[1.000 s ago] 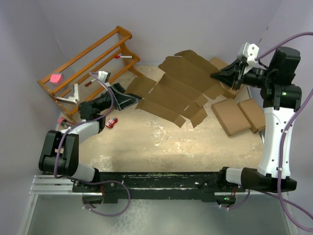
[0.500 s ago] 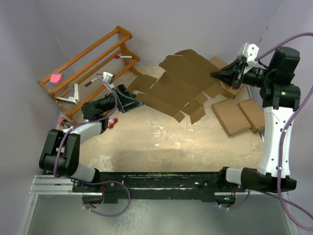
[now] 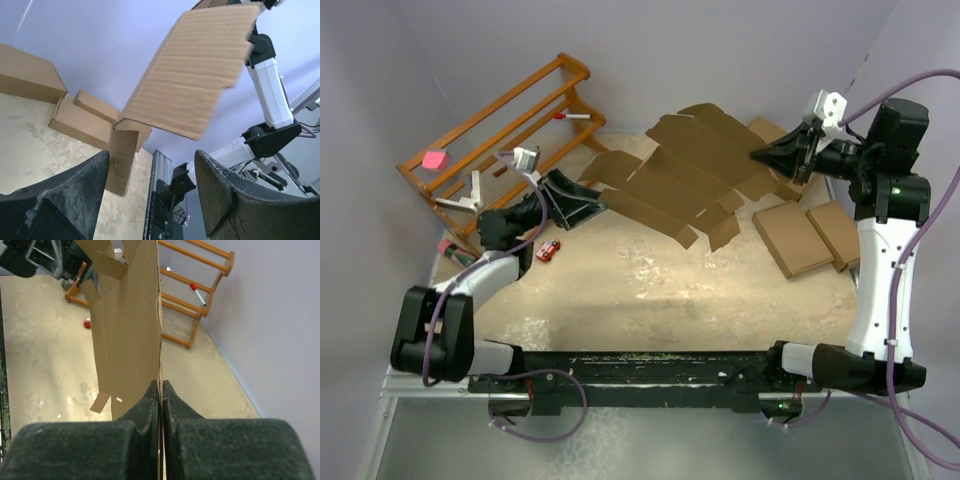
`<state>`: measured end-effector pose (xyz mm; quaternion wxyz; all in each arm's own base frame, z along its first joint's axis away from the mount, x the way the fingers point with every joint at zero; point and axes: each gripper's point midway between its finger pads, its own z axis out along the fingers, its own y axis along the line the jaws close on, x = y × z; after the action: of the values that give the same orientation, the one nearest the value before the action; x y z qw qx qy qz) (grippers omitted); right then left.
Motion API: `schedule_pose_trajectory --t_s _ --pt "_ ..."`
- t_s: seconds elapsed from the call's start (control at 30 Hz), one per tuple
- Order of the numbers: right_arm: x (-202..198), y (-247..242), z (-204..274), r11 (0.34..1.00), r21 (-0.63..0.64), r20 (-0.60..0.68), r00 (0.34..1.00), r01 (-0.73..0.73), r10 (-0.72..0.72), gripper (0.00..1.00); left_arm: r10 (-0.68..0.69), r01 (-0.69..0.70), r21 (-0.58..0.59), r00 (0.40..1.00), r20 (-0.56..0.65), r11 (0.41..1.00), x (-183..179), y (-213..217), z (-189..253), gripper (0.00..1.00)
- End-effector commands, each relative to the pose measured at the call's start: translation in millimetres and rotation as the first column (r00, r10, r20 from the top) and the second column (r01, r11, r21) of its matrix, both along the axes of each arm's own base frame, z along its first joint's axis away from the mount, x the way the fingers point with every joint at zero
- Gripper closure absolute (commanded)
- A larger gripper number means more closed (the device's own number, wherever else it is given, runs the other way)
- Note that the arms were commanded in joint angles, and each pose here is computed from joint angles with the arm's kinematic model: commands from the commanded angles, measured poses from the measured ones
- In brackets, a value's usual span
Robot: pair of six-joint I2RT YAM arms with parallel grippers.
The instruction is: Fold the paper box
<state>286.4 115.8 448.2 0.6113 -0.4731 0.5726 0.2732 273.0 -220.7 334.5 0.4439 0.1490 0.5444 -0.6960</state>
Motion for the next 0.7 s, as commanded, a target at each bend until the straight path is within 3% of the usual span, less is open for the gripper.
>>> schedule_pose_trajectory --t_s 0.0,0.17,0.23,0.33,0.5,0.67 --pt "-8 3 11 0.999 0.006 0.061 0.998 -0.036 0.036 1.0 0.17 -0.176 0.044 0.978 0.119 0.983 3 10 11 0.28" --pt "-3 2 -4 0.999 0.014 0.013 0.999 -0.031 0.031 1.0 0.306 -0.314 0.095 0.947 0.095 0.945 16 32 5 0.33" --pt "1 0 -18 1.0 0.017 -0.029 0.999 -0.017 0.018 1.0 0.374 -0.378 0.176 0.926 0.06 0.909 27 45 -12 0.41" --pt "10 -2 -52 1.0 0.024 -0.104 0.995 0.0 0.002 1.0 0.508 -0.47 0.368 0.862 -0.006 0.802 38 65 -52 0.48" --pt "32 -8 -124 0.999 0.033 -0.246 0.969 0.026 -0.017 1.0 0.583 -0.456 0.535 0.808 -0.088 0.712 30 81 -108 0.56" --pt "52 -13 -168 0.998 0.036 -0.351 0.936 0.045 -0.029 1.0 0.592 -0.415 0.58 0.792 -0.149 0.701 30 83 -152 0.63"
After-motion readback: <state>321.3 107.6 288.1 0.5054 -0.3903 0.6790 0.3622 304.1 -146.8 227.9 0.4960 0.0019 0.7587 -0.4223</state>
